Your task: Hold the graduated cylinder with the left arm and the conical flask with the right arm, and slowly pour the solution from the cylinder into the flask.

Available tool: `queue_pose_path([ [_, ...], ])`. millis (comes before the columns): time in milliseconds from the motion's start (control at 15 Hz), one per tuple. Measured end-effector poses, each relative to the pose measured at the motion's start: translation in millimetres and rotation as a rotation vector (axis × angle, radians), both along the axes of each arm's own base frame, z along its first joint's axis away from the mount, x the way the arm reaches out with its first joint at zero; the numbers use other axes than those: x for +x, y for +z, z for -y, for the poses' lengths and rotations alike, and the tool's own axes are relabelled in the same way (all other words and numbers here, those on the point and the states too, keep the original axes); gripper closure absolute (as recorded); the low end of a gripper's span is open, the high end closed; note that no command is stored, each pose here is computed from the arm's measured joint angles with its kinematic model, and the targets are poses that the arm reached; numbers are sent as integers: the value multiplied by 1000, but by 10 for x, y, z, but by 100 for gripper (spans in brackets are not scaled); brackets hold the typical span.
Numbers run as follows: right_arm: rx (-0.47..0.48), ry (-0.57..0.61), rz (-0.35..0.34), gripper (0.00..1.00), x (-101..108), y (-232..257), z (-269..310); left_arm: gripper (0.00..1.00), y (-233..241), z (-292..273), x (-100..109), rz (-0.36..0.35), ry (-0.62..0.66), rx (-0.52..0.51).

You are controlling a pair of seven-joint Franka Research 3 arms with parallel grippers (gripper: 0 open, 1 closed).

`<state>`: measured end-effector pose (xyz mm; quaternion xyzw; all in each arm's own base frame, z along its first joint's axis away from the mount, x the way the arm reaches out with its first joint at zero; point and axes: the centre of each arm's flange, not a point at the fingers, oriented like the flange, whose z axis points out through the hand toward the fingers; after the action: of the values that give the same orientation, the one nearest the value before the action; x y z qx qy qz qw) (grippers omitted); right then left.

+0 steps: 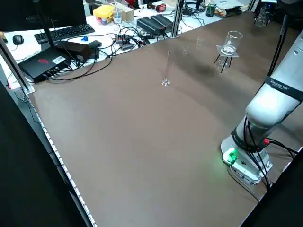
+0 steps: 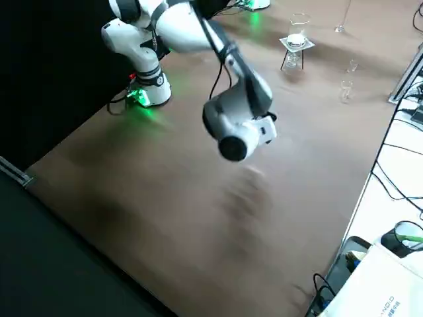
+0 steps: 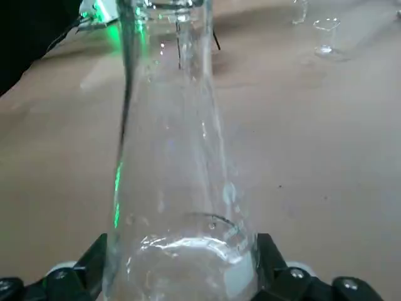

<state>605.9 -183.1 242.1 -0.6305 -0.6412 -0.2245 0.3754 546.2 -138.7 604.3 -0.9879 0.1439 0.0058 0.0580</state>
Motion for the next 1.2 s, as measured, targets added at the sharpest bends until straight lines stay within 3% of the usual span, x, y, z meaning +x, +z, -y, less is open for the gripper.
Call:
queue_pose_path([
  [400, 145, -18, -24, 4, -340, -825, 27, 0, -49, 1, 30, -5, 0, -1],
  [867, 220, -14, -28, 4, -676, -1423, 127, 0, -67, -6, 44, -7, 1, -1],
  [1200, 238, -10, -25, 4, -741, -1562, 137, 0, -70, -10, 46, -8, 3, -1],
])
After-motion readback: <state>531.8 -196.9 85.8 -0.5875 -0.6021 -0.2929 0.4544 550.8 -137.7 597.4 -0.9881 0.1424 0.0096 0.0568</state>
